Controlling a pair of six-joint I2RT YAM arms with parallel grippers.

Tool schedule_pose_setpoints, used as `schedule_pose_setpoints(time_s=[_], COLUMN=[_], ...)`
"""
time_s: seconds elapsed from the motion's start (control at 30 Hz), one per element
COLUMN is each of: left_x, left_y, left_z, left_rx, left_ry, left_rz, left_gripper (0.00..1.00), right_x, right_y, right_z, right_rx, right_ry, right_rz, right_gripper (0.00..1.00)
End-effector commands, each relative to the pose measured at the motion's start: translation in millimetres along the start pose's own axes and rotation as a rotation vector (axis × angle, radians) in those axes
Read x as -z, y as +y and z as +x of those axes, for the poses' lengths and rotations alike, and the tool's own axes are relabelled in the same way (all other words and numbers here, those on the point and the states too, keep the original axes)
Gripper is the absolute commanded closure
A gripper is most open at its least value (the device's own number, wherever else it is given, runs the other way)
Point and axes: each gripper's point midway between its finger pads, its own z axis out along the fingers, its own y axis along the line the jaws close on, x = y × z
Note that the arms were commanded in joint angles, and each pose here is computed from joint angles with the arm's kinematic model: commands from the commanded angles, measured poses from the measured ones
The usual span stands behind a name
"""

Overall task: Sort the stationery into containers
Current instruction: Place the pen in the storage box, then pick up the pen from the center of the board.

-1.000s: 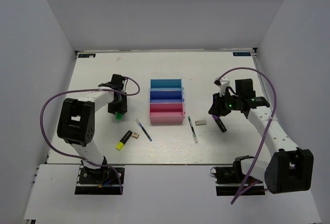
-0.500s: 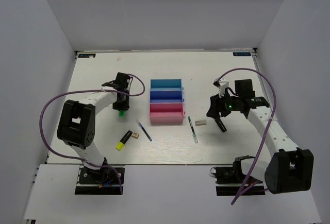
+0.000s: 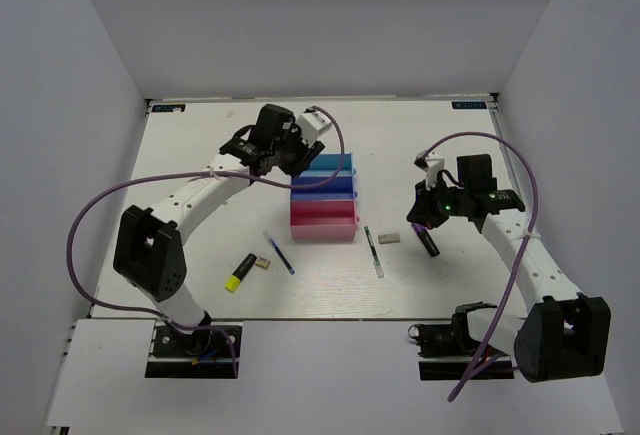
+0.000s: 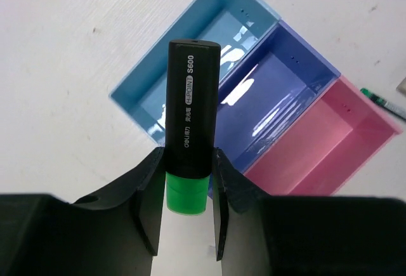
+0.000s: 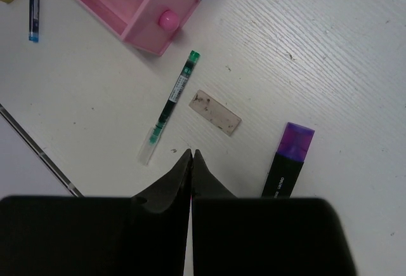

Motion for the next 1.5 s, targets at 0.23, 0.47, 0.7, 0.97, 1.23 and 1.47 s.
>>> schedule_pose_setpoints(time_s=[0.23,0.47,0.7,0.97,1.23,1.47], left_x=[-39,-75,-103,-100,-80,-22], left_y=[-3,8,15,18,22,25], left_z=[-39,-41,-33,-29,-41,-56], left_rx=[-0.53,-0.587,-0.562,-0.509,-0.497,-0.286], left_ry=[-0.182,-0.189,-0.185,-0.189,-0.197,-0.235], left_rz=[0.131,0.1,0.072,0.038,0.017,-0.109], left_gripper=[1.0,1.0,0.98,0.54,0.43,0.94], right_x=[3,3,2,1,1,3], right_y=[0,-7,-13,-14,-15,-43], right_z=[-8,-5,-3,-1,-1,2], right_rx=[0.016,0.016,0.018,0.014,0.014,-0.02], right_ry=[-0.041,-0.035,-0.025,-0.017,-0.015,0.012], right_rz=[0.008,0.044,0.067,0.07,0.075,0.234], right_gripper=[1.0,0.96,0.87,0.78,0.76,0.93])
